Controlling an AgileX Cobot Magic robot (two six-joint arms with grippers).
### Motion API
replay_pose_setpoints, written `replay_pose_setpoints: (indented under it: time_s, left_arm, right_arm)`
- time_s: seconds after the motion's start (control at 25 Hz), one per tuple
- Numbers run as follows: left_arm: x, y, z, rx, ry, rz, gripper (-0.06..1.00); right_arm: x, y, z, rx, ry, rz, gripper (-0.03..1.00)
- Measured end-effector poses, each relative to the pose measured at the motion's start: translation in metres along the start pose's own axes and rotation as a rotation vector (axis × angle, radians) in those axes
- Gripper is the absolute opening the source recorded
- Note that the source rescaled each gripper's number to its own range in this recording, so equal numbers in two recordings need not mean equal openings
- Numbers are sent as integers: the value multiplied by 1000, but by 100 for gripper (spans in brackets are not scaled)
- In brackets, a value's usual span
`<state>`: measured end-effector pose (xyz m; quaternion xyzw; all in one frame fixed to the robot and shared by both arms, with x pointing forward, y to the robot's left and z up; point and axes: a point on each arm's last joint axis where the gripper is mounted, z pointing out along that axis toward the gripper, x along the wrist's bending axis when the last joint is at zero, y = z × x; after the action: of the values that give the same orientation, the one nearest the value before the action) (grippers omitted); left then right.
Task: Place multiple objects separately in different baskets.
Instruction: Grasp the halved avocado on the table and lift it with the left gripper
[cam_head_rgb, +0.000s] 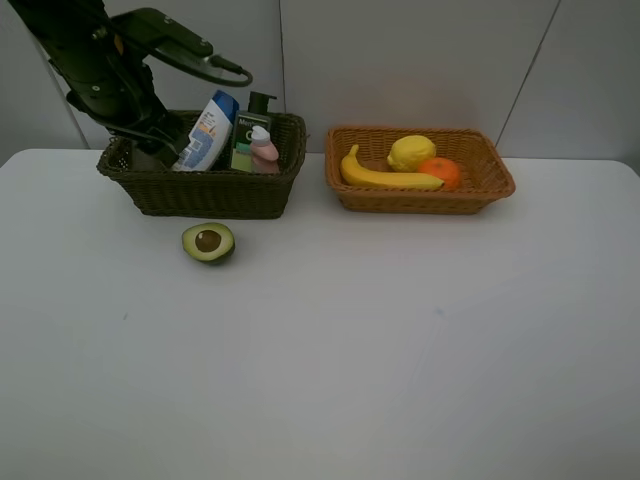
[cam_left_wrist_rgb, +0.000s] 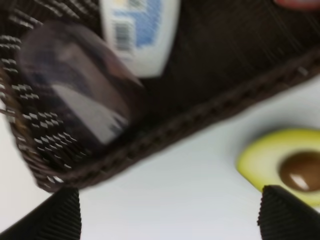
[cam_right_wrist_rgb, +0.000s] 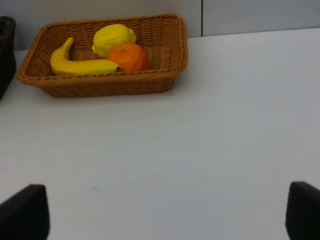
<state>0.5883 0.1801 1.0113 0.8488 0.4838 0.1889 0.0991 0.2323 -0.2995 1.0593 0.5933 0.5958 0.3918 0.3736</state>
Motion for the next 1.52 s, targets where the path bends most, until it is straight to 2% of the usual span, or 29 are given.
replay_pose_setpoints:
  time_s: [0.12,0.24,0.64,0.8,1.04,1.52]
  left_arm:
    - [-16,-4,0,49,-20,53,94]
    - [-32,-4,-3,58,-36,149,94]
    - [-74,0,-8,28,-83,661,94]
    - [-84,-1,1,46,-103,793,94]
    - [-93,-3,19,84,-131,889,94]
    - [-104,-21,62,162,-172,938,94]
  right_arm:
    - [0,0,0,0,0,0,100]
    - [0,0,0,0,0,0,100]
    - [0,0,0,0,0,0,100]
    - [0,0,0,0,0,0,100]
    - [0,0,0,0,0,0,100]
    - [0,0,0,0,0,0,100]
